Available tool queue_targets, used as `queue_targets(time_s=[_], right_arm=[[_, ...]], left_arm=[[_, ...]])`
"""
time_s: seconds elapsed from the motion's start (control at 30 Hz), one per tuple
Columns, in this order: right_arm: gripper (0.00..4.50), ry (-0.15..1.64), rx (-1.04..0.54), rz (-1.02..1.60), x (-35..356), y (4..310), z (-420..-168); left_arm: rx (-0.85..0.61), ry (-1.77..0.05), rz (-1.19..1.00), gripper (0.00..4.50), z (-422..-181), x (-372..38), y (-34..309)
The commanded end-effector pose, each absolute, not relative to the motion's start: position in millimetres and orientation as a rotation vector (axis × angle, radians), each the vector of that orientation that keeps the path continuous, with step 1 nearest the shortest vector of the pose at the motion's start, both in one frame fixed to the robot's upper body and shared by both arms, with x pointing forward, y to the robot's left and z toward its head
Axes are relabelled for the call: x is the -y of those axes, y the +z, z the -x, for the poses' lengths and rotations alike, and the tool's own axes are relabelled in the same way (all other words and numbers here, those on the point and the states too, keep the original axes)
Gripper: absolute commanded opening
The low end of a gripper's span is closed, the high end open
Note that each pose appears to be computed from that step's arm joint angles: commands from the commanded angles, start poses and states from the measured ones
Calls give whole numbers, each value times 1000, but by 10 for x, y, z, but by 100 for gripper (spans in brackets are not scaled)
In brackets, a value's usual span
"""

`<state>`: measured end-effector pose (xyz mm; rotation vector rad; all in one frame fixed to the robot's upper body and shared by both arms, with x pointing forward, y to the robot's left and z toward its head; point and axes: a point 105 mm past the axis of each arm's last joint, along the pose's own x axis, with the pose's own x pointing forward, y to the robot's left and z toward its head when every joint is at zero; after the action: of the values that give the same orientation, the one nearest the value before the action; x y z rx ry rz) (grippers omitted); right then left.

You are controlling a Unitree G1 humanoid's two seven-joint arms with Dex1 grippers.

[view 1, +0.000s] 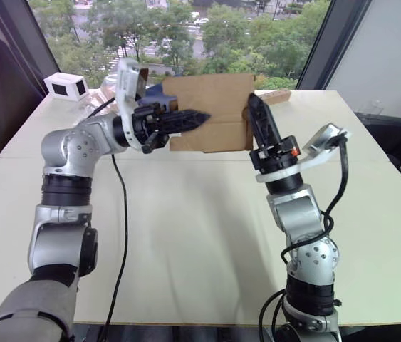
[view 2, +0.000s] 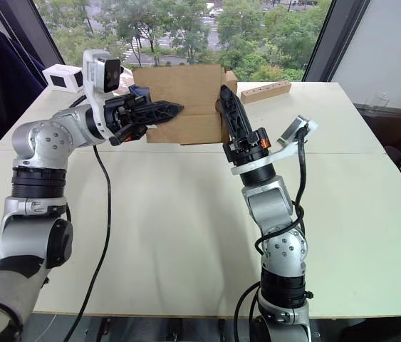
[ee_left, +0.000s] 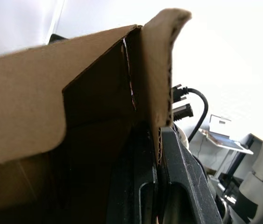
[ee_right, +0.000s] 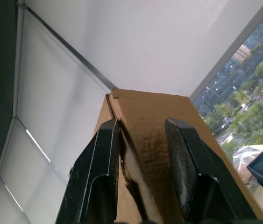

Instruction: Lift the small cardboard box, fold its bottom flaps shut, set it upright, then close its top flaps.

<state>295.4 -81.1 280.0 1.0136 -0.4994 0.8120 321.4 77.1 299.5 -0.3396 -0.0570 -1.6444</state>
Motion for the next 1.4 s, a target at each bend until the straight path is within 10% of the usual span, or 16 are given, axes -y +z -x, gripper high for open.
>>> queue_targets(time_s=[0.03, 0.53, 1.13, 1.27, 1.4], right_arm=[[151, 852, 511, -957, 688, 2865, -2883], [151, 983, 462, -976, 524, 2849, -2701], [151, 907, 479, -897, 1226, 2852, -2580], [9, 858, 435, -807, 1222, 2744, -2689], [9, 896, 397, -730, 1079, 2707, -2704]], left_arm=[[114, -1662, 321, 0, -3154, -776, 3119], [125, -1651, 317, 0, -3196, -778, 3146], [94, -1666, 298, 0, -3109, -913, 3199], [85, -1682, 294, 0, -3093, -893, 3194], [76, -1697, 289, 0, -3086, -865, 3181]])
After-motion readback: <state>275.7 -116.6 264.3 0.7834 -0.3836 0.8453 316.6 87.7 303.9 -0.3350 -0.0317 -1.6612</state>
